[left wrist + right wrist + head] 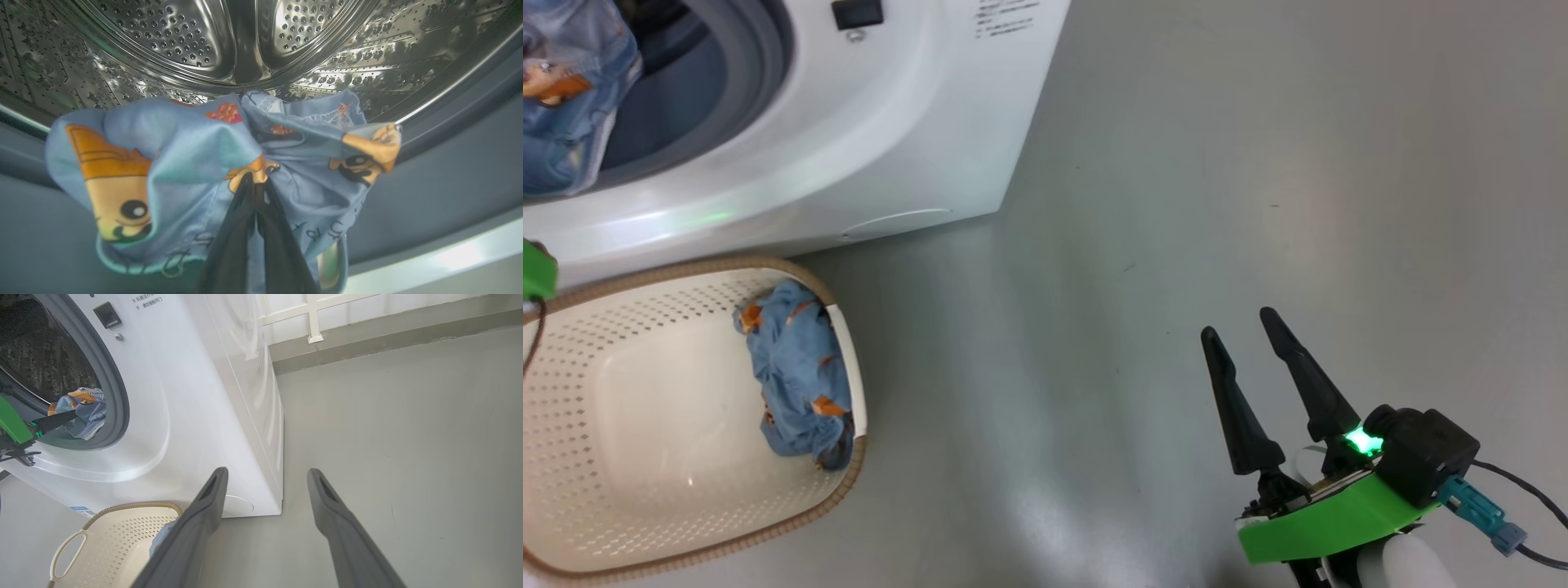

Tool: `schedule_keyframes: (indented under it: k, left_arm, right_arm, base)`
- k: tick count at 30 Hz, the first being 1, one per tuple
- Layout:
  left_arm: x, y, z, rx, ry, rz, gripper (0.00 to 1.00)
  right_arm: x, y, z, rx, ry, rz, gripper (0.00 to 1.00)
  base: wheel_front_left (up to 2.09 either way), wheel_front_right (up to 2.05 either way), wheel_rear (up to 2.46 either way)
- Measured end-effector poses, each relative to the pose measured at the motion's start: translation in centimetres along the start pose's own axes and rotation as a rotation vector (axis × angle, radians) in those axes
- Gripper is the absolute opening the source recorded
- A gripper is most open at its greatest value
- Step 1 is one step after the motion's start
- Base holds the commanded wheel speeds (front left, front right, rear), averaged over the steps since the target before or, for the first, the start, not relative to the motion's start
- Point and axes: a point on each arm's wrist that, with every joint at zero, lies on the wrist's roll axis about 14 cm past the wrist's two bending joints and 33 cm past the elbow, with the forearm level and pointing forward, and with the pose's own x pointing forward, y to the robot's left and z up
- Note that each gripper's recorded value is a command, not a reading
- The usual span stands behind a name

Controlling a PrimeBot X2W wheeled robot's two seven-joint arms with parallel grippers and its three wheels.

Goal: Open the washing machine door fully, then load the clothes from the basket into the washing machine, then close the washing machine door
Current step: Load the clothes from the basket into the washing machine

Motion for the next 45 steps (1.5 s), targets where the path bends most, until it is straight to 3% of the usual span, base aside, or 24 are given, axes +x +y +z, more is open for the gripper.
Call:
schedule_keyframes:
  k: [14,23,28,33,34,36,37,38,39,45]
  left_arm:
    - [3.8,-2.5,2.0,0.052,-0.010,-0.079,0.00]
    - [6.8,-4.1,8.3,0.018,-0.176,-0.114,0.00]
    - [7.3,-3.5,13.5,-0.013,-0.333,-0.095,0.00]
    - [7.4,-3.3,11.9,0.009,-0.301,-0.082,0.00]
    - [7.4,-3.2,10.8,0.009,-0.274,-0.076,0.06]
    - [7.3,-3.1,9.3,0.015,-0.237,-0.071,0.32]
    - [7.3,-2.9,9.0,0.016,-0.228,-0.066,0.60]
    - [7.3,-2.9,8.8,0.021,-0.220,-0.066,0.96]
    - [7.2,-2.9,8.6,0.031,-0.213,-0.068,1.00]
    - [6.6,-1.8,5.6,0.065,-0.110,-0.039,1.00]
  right_arm:
    - [-1.5,-0.7,0.9,0.018,-0.013,-0.038,1.00]
    - [-2.6,-1.3,1.3,0.013,-0.017,-0.070,1.00]
    - [-3.0,-1.5,1.3,0.015,-0.015,-0.083,1.00]
    - [-3.4,-1.7,1.4,0.013,-0.013,-0.094,1.00]
    - [-3.5,-1.7,1.3,0.015,-0.011,-0.095,1.00]
    - [-3.5,-1.7,1.3,0.018,-0.011,-0.094,1.00]
    - [-3.4,-1.6,1.2,0.019,-0.010,-0.093,1.00]
    - [-3.4,-1.6,1.2,0.024,-0.010,-0.092,1.00]
    - [-3.3,-1.6,1.2,0.026,-0.010,-0.090,1.00]
    - [-3.1,-1.2,1.1,0.032,-0.010,-0.077,1.00]
  base:
    - [0.00,0.00,0.00]
    - [0.00,0.00,0.00]
    - [0.00,0.00,0.00]
    - [0.00,0.00,0.00]
    - [0.00,0.00,0.00]
    - [0.00,0.00,0.00]
    - [0.00,0.00,0.00]
    - [0.00,0.00,0.00]
    - [0.00,0.00,0.00]
    - [0.00,0.00,0.00]
